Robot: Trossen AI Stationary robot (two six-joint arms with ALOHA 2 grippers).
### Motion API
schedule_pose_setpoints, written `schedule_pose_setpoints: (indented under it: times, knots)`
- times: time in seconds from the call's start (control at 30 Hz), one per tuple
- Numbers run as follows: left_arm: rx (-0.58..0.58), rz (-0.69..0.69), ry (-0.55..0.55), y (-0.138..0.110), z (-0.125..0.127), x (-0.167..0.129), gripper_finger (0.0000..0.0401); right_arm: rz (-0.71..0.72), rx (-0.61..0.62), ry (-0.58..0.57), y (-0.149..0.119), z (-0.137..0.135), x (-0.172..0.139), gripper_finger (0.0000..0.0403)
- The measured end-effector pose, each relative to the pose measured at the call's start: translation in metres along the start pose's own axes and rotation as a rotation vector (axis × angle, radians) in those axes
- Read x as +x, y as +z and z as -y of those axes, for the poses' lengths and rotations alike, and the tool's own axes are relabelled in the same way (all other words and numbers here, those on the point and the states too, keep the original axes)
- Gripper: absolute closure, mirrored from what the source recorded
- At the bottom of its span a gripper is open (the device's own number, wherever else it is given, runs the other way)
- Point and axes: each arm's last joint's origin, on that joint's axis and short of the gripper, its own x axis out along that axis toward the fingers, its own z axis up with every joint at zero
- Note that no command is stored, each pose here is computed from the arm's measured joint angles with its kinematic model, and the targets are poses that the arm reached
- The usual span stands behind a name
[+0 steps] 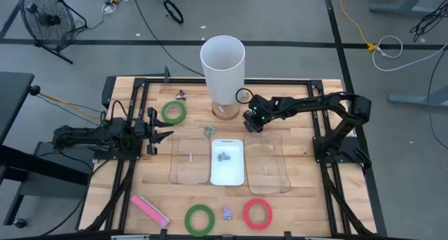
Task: Pick and place Stapler, Stapler remover, tape
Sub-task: Put the black stapler into the left transparent bin
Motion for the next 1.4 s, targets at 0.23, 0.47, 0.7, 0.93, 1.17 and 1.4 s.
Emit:
schedule_pose_setpoints:
  times: [0.23,0.47,0.7,0.93,1.17,1.4]
  knots:
    - [0.0,-0.001,0.0,0.0,0.0,0.0,0.0273,0.025,-0.01,0.011,0.004,0.005,-0.015,0.03]
    - [0.0,-0.001,0.0,0.0,0.0,0.0,0.0273,0.08,-0.017,0.036,0.005,0.008,-0.05,0.03]
    - [0.002,0.0,0.0,0.0,0.0,0.0,0.0273,0.167,-0.028,0.081,0.002,0.012,-0.093,0.03]
    - [-0.001,0.021,0.003,0.002,0.0,0.0,0.0273,0.3,-0.043,0.179,-0.006,0.013,-0.139,0.03]
    - [-0.069,0.056,0.005,0.005,-0.001,0.0,0.0273,0.422,-0.156,0.389,-0.017,-0.007,-0.172,0.03]
    - [-0.209,0.197,-0.092,0.019,0.001,0.003,0.0273,0.571,-0.318,0.576,-0.022,-0.042,-0.187,0.03]
